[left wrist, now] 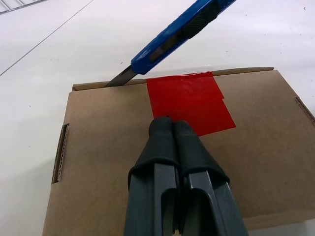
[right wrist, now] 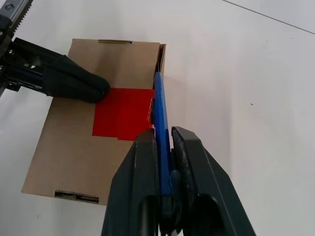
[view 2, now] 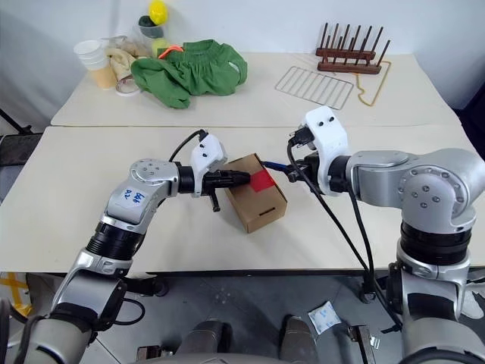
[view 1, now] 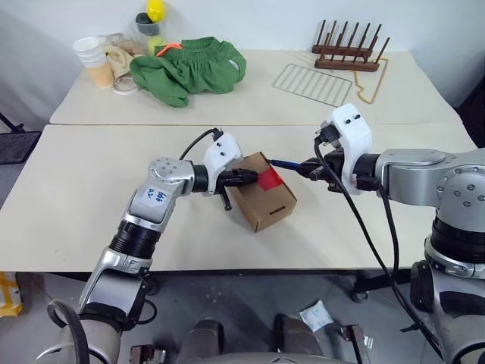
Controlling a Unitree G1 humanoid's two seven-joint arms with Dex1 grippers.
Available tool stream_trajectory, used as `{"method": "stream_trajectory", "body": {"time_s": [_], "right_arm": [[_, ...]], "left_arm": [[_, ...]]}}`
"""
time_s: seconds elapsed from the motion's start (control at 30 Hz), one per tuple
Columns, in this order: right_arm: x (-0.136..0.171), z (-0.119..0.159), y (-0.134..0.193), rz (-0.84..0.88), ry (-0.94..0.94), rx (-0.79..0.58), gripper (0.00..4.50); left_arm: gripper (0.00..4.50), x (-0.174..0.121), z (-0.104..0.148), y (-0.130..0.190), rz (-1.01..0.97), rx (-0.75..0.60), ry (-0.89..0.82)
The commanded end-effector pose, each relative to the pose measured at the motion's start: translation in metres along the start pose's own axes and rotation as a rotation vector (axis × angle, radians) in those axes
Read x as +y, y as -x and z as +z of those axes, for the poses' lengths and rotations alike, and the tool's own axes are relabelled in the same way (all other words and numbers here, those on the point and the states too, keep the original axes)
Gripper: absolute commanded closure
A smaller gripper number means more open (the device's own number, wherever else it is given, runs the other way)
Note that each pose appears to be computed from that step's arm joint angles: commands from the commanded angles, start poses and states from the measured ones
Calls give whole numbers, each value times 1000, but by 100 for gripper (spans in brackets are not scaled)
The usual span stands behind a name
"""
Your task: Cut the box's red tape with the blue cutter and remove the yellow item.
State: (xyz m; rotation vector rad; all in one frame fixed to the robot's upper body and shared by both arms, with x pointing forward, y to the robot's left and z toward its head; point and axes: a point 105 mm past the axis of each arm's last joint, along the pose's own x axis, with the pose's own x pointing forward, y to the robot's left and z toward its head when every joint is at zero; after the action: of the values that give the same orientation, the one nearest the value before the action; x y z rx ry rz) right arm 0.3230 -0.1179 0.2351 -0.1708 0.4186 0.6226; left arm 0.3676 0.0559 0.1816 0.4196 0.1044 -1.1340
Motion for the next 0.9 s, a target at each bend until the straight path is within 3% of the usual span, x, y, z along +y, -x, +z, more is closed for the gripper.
{"method": "stream_trajectory", "body": {"time_s": [0.03, 0.9], "right_arm": [[-1, 8, 9, -14, 28, -34, 435], [6, -20, 19, 126, -3, 203, 435]], "left_arm": [[450, -2, -9, 2, 4, 24, 15], [450, -12, -22, -13, 23, 166, 7]]}}
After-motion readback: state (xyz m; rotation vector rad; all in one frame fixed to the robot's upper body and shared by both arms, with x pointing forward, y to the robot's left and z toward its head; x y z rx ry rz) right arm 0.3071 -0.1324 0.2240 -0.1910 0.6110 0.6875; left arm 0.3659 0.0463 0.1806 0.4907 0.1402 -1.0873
